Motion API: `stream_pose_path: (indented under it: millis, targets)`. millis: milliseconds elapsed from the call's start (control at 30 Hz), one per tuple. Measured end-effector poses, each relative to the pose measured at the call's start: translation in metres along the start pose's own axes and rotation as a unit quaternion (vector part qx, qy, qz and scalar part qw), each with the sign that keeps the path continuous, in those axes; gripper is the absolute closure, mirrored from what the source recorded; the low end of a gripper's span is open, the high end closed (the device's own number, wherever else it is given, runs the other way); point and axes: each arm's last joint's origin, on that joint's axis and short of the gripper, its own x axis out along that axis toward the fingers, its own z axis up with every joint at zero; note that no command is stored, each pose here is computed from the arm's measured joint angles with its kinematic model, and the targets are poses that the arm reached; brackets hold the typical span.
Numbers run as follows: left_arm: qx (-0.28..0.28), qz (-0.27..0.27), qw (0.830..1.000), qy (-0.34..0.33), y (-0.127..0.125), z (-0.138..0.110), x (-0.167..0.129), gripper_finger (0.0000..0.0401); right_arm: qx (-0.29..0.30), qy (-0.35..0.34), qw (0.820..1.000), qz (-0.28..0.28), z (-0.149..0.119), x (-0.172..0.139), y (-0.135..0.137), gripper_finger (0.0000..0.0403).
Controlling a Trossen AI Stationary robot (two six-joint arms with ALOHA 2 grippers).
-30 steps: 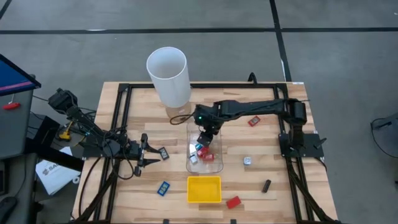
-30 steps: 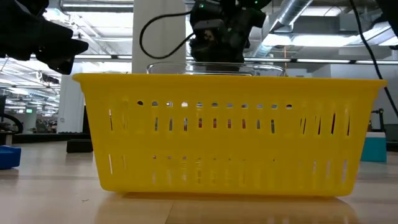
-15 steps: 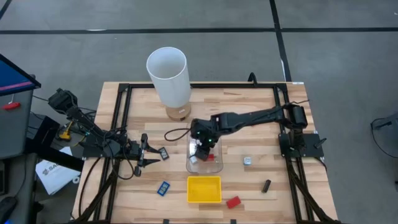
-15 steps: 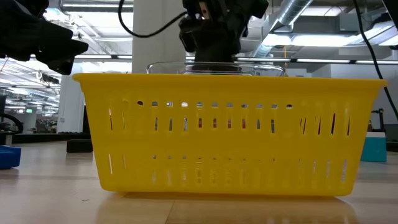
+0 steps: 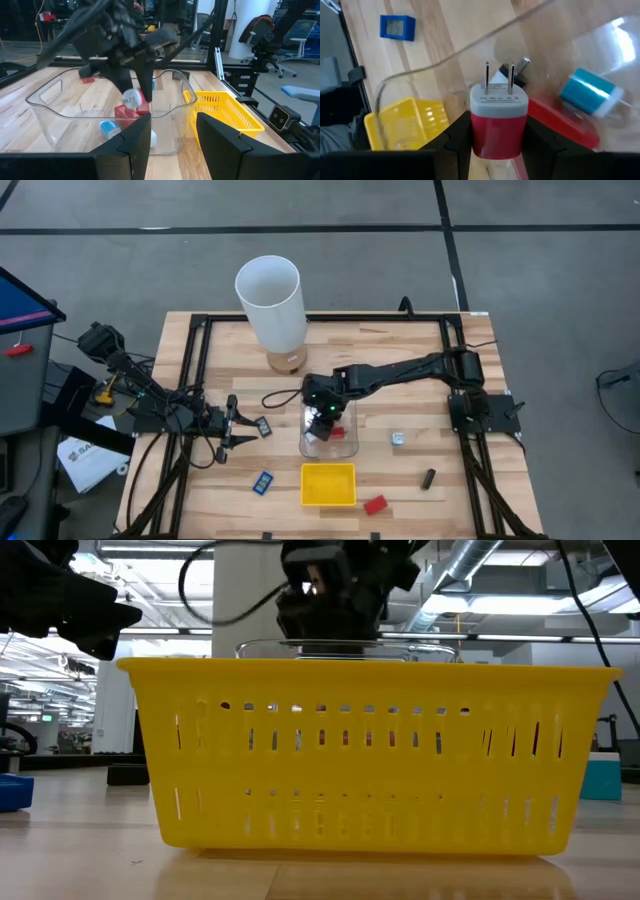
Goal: Pick & Place Office items
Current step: Put the pink charger adapter into the transparent bin, then put the blue charger adapter into the transparent bin
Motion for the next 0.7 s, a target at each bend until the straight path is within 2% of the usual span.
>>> stream_pose_path:
  millis: [333, 533, 700]
  targets:
    - [0.001, 0.0, 1.0, 0.001, 0.0001, -0.0004, 0.0, 0.0247, -0.002, -0.002, 1.0, 0.003, 0.0011, 0.0029, -0.0002, 0.0281]
    - [0.001, 0.0, 1.0, 0.002, 0.0001, -0.0004, 0.0, 0.0247, -0.004, -0.006, 1.0, 0.003, 0.0021, 0.0027, -0.0002, 0.0218]
    - [0.001, 0.0, 1.0, 0.001, 0.0, -0.0003, 0.0001, 0.0247, -0.014, -0.023, 1.0, 0.011, 0.0062, 0.0018, -0.0005, 0.0208]
